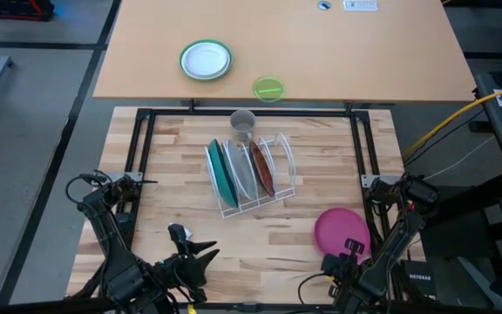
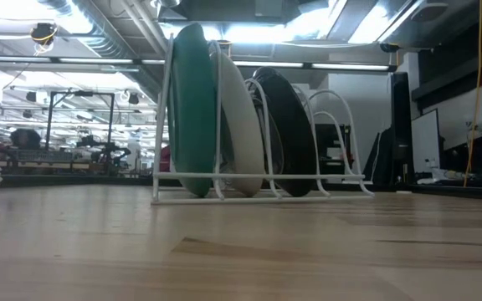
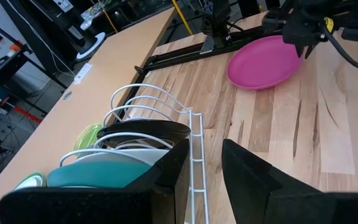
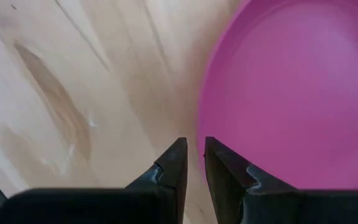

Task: Sort dishes
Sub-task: Put the pink plate into the dish rack

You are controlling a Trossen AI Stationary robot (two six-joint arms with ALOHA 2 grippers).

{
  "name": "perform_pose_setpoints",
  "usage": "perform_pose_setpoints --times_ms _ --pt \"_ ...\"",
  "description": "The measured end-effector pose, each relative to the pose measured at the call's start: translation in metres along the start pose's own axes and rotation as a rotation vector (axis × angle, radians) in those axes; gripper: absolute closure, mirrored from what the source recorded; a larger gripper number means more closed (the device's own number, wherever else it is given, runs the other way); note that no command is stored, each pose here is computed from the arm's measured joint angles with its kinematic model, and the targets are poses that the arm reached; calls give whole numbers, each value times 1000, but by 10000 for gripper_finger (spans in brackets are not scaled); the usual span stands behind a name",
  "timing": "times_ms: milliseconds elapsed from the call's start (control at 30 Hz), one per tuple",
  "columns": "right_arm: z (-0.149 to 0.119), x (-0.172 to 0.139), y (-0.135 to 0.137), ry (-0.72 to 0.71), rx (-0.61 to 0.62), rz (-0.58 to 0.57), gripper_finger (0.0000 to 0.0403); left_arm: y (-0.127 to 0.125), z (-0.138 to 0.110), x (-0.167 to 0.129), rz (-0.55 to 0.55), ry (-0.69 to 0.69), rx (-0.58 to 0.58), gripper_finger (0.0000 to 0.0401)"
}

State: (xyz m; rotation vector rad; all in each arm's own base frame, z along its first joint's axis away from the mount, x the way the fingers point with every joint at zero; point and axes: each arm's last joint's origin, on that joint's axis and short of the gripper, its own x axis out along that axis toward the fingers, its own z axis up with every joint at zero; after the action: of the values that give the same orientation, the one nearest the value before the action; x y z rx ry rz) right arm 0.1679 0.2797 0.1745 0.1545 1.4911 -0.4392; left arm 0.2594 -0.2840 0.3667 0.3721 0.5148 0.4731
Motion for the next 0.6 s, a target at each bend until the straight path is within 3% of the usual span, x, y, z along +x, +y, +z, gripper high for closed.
perform_pose_setpoints --times_ms 233,600 --pt "2 -14 0 -8 -3 -21 343 0 0 0 0 0 8 317" --pt "0 11 11 11 -11 -88 343 0 0 0 0 0 8 317"
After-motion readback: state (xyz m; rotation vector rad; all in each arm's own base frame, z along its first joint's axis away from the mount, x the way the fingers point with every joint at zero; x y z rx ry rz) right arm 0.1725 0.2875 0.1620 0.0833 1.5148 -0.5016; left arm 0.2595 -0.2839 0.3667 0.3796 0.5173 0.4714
